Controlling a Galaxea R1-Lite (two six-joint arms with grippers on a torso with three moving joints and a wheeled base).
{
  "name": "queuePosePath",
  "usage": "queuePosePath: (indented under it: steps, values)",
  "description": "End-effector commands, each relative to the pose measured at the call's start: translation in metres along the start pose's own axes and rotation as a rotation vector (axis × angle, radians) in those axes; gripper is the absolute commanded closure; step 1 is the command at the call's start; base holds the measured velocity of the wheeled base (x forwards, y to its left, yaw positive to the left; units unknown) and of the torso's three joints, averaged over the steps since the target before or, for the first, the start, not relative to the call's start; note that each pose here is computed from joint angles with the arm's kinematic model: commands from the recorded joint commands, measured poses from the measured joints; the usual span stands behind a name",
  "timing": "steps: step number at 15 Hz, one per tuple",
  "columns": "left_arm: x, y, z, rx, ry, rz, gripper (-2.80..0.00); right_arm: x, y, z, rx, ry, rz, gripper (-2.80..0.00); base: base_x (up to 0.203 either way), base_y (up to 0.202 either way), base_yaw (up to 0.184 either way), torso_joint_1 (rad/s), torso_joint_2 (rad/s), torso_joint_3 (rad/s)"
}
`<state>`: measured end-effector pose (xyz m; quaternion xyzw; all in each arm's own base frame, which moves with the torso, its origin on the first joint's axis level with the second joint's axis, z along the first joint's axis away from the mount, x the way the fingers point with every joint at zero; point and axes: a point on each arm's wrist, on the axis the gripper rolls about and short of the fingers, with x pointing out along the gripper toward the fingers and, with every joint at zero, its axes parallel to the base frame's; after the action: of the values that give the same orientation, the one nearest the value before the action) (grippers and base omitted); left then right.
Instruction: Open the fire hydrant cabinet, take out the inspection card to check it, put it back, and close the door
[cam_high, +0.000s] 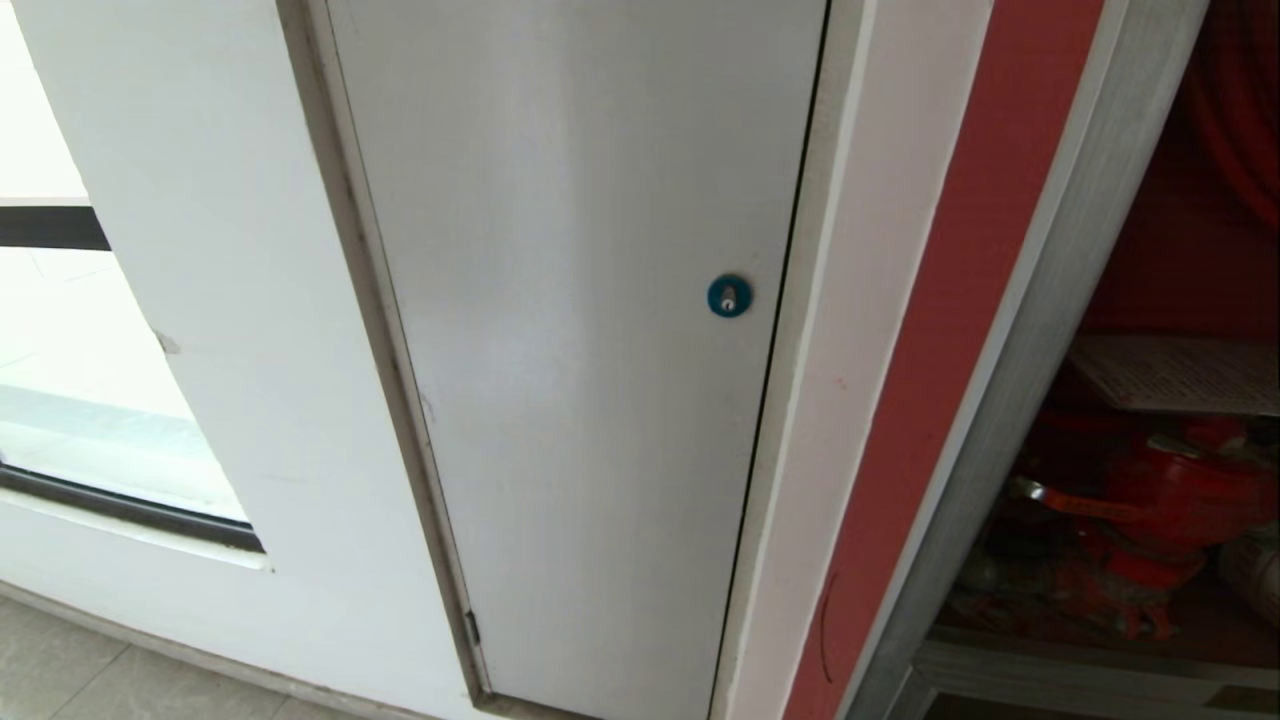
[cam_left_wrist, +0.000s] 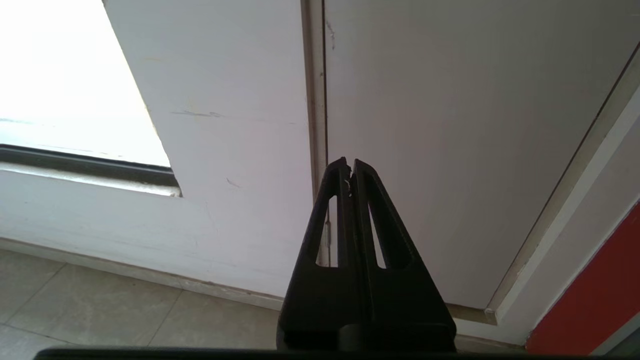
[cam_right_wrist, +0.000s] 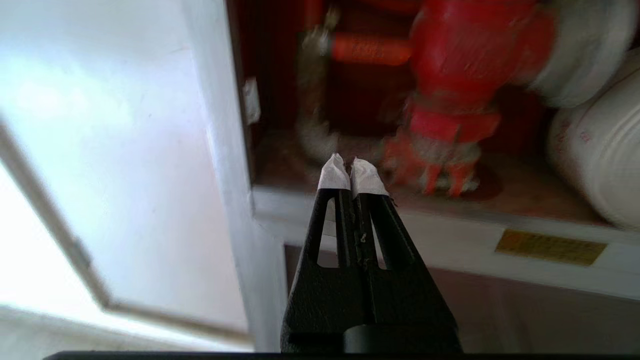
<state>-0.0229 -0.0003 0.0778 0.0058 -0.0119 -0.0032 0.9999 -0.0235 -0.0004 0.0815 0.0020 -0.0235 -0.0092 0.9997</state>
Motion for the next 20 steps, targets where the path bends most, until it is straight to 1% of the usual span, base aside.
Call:
queuePosePath:
  steps: [1,20]
  values:
    - [0.0006,0.0000,-0.0021,0.001,0.008,0.000,0.00,0.0001,0.0001,-0.0069,0.008,0.052,0.006,0.00,0.000,0.000,0.000,0.000,0.00,0.000]
    - [0.0006,0.0000,-0.0021,0.001,0.008,0.000,0.00,0.0003,0.0001,-0.0062,0.014,0.047,0.008,0.00,0.000,0.000,0.000,0.000,0.00,0.000]
